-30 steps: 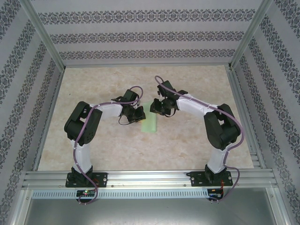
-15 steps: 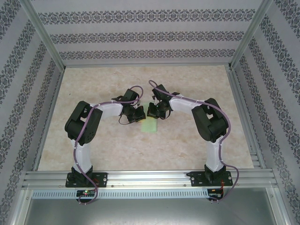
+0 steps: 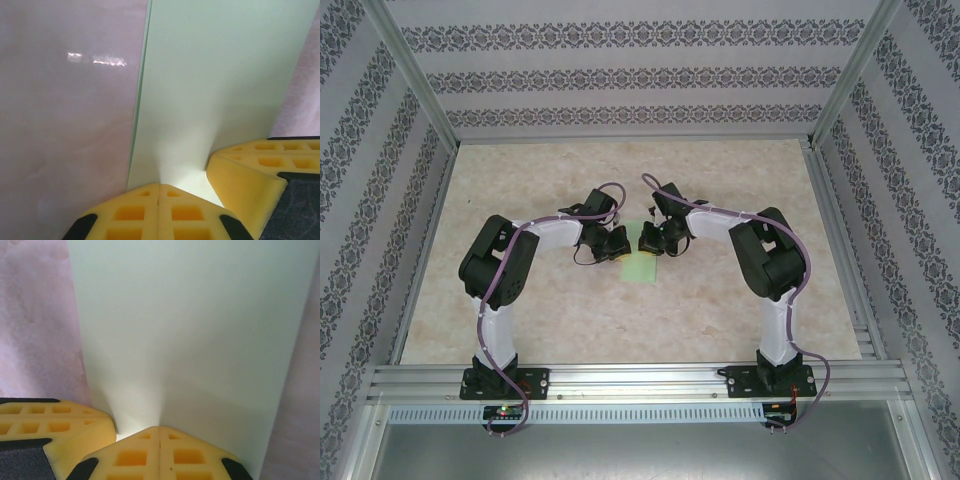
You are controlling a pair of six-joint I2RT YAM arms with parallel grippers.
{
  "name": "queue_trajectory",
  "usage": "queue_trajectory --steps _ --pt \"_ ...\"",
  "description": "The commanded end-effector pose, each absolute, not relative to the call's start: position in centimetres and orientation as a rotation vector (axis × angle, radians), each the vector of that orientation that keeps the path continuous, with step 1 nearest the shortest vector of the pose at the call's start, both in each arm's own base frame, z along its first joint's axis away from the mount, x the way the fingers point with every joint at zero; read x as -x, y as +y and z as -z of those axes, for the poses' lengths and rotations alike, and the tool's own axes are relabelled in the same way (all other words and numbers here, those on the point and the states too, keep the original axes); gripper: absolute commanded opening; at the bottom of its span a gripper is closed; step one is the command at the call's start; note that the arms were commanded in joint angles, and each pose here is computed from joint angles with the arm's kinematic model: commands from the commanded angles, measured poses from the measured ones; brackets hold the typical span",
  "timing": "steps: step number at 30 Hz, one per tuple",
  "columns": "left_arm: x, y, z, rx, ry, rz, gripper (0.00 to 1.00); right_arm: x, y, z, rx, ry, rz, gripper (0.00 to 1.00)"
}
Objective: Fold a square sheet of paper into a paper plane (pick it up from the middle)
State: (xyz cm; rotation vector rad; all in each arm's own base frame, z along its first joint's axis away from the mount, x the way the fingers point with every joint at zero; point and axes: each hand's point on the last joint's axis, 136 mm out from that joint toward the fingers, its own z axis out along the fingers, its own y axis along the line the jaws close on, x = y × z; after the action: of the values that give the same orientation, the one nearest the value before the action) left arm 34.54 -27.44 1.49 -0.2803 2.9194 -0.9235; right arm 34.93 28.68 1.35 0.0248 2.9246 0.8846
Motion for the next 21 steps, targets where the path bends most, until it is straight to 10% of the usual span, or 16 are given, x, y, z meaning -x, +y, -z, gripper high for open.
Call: queue_trajectory --steps 1,21 --pt "-28.8 -22.5 6.1 0.425 3.203 0.5 0.0 -34.2 27.1 0.2 -0.007 2.956 -0.825 0.0" --pt "-28.2 -21.7 6.8 0.403 3.236 0.435 0.0 -36.1 23.2 -4.9 -0.056 2.806 -0.851 0.0"
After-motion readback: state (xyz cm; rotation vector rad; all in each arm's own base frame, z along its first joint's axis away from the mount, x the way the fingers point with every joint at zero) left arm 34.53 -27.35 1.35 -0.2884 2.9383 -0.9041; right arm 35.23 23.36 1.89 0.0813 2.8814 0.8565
